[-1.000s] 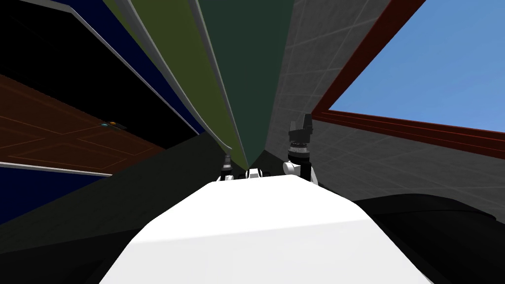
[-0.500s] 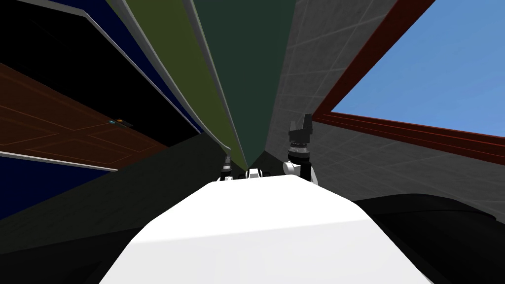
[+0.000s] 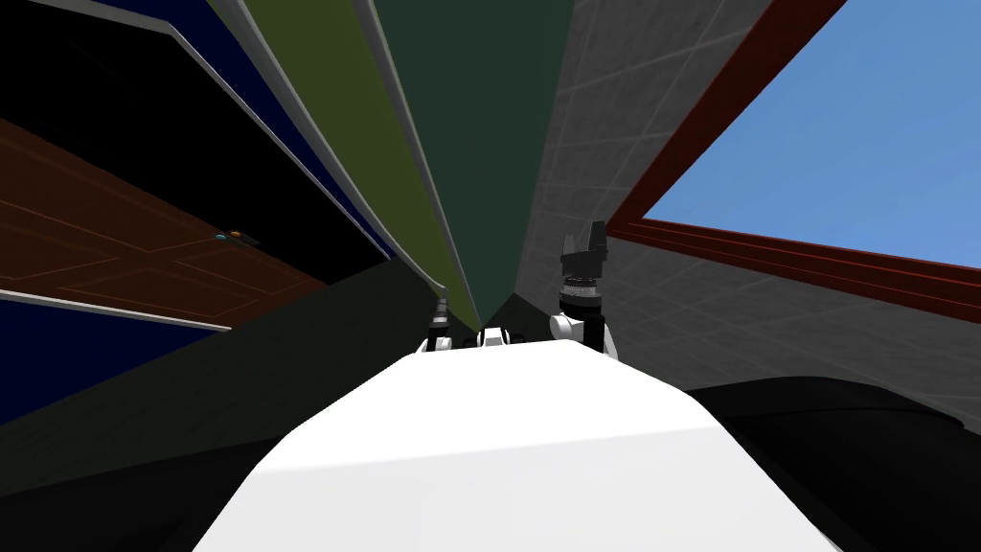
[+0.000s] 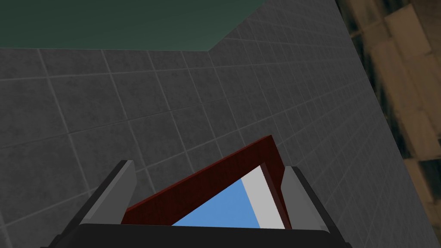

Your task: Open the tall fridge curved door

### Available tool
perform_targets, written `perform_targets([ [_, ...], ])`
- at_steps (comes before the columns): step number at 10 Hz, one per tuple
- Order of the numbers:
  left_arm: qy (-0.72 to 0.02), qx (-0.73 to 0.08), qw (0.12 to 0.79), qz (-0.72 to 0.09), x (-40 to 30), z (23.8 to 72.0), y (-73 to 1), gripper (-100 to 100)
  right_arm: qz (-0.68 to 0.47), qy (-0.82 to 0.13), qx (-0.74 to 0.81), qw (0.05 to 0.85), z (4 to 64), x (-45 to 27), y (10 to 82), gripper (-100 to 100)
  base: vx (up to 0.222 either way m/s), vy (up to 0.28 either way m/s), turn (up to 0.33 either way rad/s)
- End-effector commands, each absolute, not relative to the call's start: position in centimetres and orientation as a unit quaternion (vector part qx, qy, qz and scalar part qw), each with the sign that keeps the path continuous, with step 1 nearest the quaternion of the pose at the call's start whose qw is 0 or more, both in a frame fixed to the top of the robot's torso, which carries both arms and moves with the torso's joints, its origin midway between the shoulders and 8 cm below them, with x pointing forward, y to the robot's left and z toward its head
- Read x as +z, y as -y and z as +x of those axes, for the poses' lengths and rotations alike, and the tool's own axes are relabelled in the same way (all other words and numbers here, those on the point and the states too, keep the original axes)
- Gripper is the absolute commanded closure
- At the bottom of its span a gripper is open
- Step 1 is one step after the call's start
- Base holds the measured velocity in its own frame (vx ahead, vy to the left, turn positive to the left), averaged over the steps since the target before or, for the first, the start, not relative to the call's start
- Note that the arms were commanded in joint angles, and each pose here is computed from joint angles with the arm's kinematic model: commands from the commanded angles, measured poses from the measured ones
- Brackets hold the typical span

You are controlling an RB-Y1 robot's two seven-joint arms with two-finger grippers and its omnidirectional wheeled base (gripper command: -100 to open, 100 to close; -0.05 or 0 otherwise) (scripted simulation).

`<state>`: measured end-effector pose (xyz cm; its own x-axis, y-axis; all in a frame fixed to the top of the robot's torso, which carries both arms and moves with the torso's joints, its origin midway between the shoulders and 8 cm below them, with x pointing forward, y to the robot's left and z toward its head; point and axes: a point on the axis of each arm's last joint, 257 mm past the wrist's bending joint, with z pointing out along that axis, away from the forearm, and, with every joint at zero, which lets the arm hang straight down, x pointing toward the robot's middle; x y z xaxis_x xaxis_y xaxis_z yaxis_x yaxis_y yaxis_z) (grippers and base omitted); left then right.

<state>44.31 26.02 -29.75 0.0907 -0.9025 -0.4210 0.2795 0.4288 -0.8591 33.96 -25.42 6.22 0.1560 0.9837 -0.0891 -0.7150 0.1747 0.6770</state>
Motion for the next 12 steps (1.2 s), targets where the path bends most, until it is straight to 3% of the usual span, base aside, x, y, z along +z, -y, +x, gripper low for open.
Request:
perform_targets([
  [1, -0.51, -0.439, 0.673, -0.305, -30.2, 43.1, -25.9, 100, 0.25, -0.268, 0.592, 0.718, 34.0, 6.2, 25.4, 0, 0.001, 0.013, -0.03],
  [4, -0.511, -0.439, 0.673, -0.306, -30.4, 42.5, -25.7, 100, 0.25, -0.268, 0.592, 0.718, 34.0, 6.2, 25.4, 0, 0.003, 0.019, -0.009],
  [5, -0.52, -0.43, 0.677, -0.296, -29.9, 43.4, -27.0, -100, 0.25, -0.268, 0.592, 0.718, 34.0, 6.2, 25.4, 0, -0.035, -0.032, -0.019],
  [12, -0.549, -0.397, 0.684, -0.271, -28.2, 46.1, -30.9, -100, 0.25, -0.268, 0.592, 0.718, 34.0, 6.2, 25.4, 0, -0.045, -0.054, -0.012],
])
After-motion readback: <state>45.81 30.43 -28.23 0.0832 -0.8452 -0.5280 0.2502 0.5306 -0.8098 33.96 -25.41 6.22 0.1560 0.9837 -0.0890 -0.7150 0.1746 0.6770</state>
